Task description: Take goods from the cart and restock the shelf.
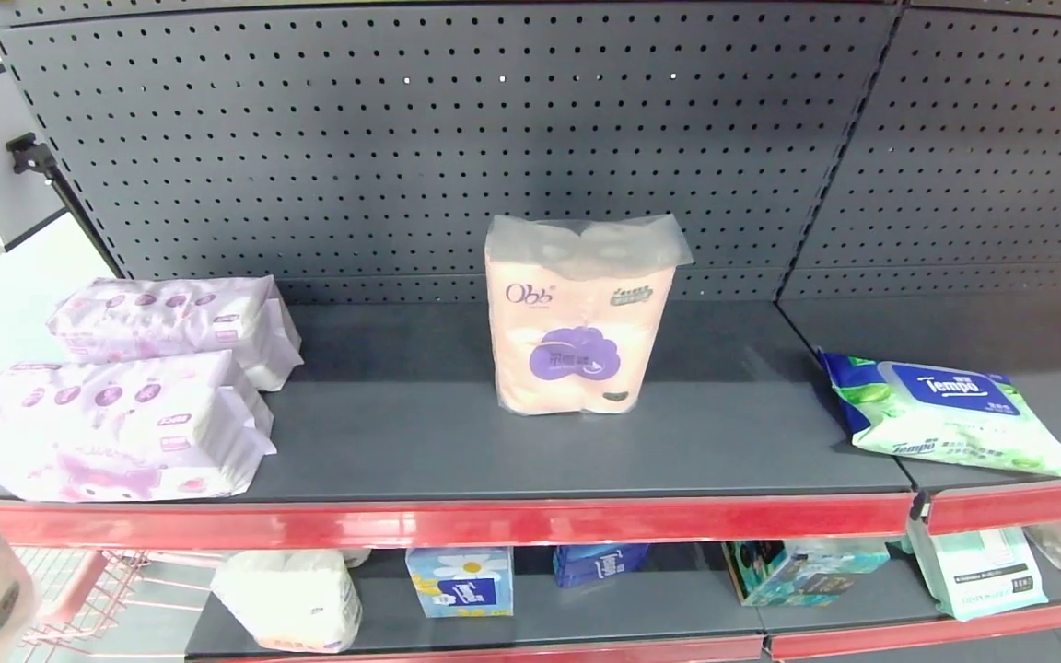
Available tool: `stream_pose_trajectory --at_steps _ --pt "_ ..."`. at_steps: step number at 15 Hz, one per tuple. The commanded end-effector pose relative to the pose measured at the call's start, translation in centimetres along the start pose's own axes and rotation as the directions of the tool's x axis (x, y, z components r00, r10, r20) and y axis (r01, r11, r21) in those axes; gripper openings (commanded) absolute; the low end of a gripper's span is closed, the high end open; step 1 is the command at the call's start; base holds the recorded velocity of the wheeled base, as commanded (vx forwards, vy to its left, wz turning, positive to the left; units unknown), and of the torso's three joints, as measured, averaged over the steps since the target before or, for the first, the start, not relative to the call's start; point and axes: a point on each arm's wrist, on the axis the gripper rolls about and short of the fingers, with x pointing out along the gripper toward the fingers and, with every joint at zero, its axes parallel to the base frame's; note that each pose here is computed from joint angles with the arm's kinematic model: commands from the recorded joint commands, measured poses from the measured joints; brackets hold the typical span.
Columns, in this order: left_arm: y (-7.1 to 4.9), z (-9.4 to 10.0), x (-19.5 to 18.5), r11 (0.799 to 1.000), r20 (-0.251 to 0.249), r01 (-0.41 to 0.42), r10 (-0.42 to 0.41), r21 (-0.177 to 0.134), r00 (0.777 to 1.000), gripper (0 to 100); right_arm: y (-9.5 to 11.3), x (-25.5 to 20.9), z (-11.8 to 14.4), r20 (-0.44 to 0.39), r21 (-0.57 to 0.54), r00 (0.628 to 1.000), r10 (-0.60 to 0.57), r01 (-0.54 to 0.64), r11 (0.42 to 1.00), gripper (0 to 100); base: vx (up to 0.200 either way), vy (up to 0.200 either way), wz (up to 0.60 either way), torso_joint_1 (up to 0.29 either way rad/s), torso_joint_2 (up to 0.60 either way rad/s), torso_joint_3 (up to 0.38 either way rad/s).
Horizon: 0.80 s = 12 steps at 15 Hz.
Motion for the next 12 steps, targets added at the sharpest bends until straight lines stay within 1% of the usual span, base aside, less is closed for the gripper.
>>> stream_pose_trajectory --at_steps 1,4,5,6,7,10,12 --pt "0.0 0.0 0.0 1.000 0.000 0.000 0.000 0.000 1.000 0 0.0 0.0 0.0 -0.001 0.000 1.000 0.001 -0.001 1.000 100 0.200 0.000 0.00 -0.002 0.01 0.002" --pt "0.0 0.0 0.0 1.000 0.003 -0.001 0.001 0.001 1.000 0 0.0 0.0 0.0 -0.001 0.000 1.000 0.001 -0.001 1.000 100 0.200 0.000 0.00 -0.006 0.00 0.004" --pt "0.0 0.0 -0.2 1.000 0.011 0.001 -0.002 0.013 1.000 0 0.0 0.0 0.0 -0.001 0.000 1.000 0.001 -0.001 1.000 100 0.000 0.000 0.00 0.000 0.00 0.000" --pt "0.1 0.1 -0.4 1.000 0.024 0.002 -0.003 0.031 1.000 0 0.0 0.0 0.0 -0.001 0.000 1.000 0.001 -0.001 1.000 100 0.000 0.000 0.00 0.000 0.00 0.000" --pt "0.1 0.2 -0.5 0.999 0.033 0.003 -0.004 0.041 0.999 0 0.0 0.0 0.0 -0.001 0.000 1.000 0.001 -0.001 1.000 100 0.000 0.000 0.00 0.000 0.00 0.000" --pt "0.4 1.3 -1.2 0.999 0.089 0.023 -0.027 0.039 0.996 0 0.0 0.0 0.0 -0.001 0.000 1.000 0.001 -0.001 1.000 100 0.000 0.000 0.00 0.000 0.00 0.000" --pt "0.5 1.8 -1.4 0.999 0.106 0.026 -0.030 0.039 0.994 0 0.0 0.0 0.0 -0.001 0.000 1.000 0.001 -0.001 1.000 100 0.000 0.000 0.00 0.000 0.00 0.000"
